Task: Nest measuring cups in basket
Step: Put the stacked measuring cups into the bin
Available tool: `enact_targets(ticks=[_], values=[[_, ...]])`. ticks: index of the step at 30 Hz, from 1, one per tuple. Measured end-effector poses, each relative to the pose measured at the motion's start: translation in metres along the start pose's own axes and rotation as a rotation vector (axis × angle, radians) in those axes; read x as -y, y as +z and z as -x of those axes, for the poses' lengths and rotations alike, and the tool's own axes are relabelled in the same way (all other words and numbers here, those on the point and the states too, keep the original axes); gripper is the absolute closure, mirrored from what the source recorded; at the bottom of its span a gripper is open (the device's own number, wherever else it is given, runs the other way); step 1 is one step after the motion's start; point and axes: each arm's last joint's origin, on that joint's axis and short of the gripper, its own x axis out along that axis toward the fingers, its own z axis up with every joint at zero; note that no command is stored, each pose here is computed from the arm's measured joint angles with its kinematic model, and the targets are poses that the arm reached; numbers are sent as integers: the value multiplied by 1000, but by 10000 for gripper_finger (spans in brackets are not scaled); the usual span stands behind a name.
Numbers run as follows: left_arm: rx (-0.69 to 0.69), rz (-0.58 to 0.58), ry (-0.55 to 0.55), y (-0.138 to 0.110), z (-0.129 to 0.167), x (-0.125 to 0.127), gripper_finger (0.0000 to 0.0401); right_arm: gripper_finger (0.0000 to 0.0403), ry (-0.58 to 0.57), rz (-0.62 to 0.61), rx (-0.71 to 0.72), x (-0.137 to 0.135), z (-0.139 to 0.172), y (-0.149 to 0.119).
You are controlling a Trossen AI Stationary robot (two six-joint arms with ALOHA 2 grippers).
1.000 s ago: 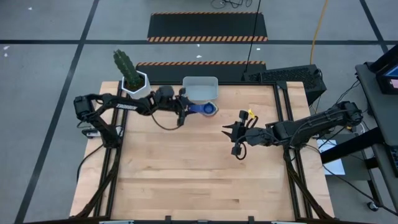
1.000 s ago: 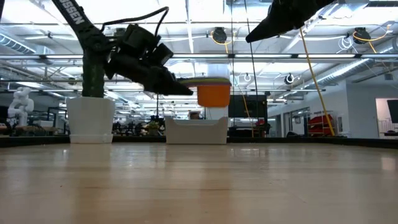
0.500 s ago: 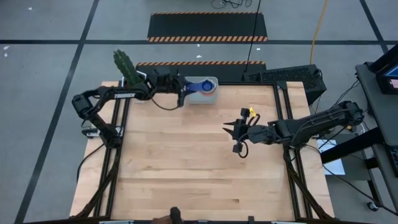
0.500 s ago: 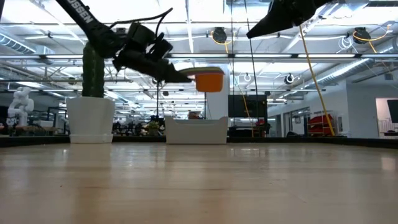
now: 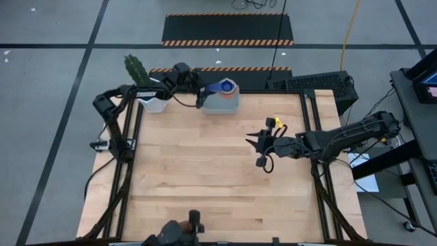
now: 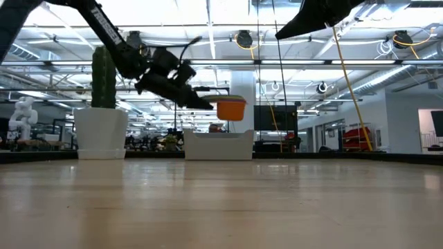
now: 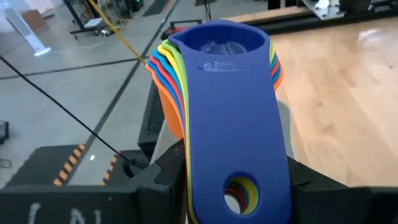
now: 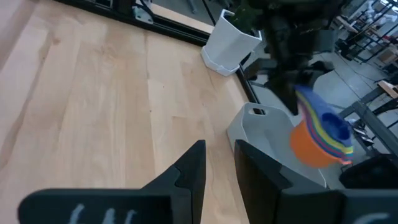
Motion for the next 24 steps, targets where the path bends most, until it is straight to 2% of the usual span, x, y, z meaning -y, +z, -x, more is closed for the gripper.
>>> enact_targets(ticks=[8,18,24], values=[[-25,26,-13,-31,-18,-1,262,323,-16,8,-11,4,-2,-1],[-31,52,-11,-30,-19,-3,263,323,-27,47,-23,7,-4,-2],[-87,64,-47,-9,-25,-12,265,323,-39,53,-49,10,-6,-5]])
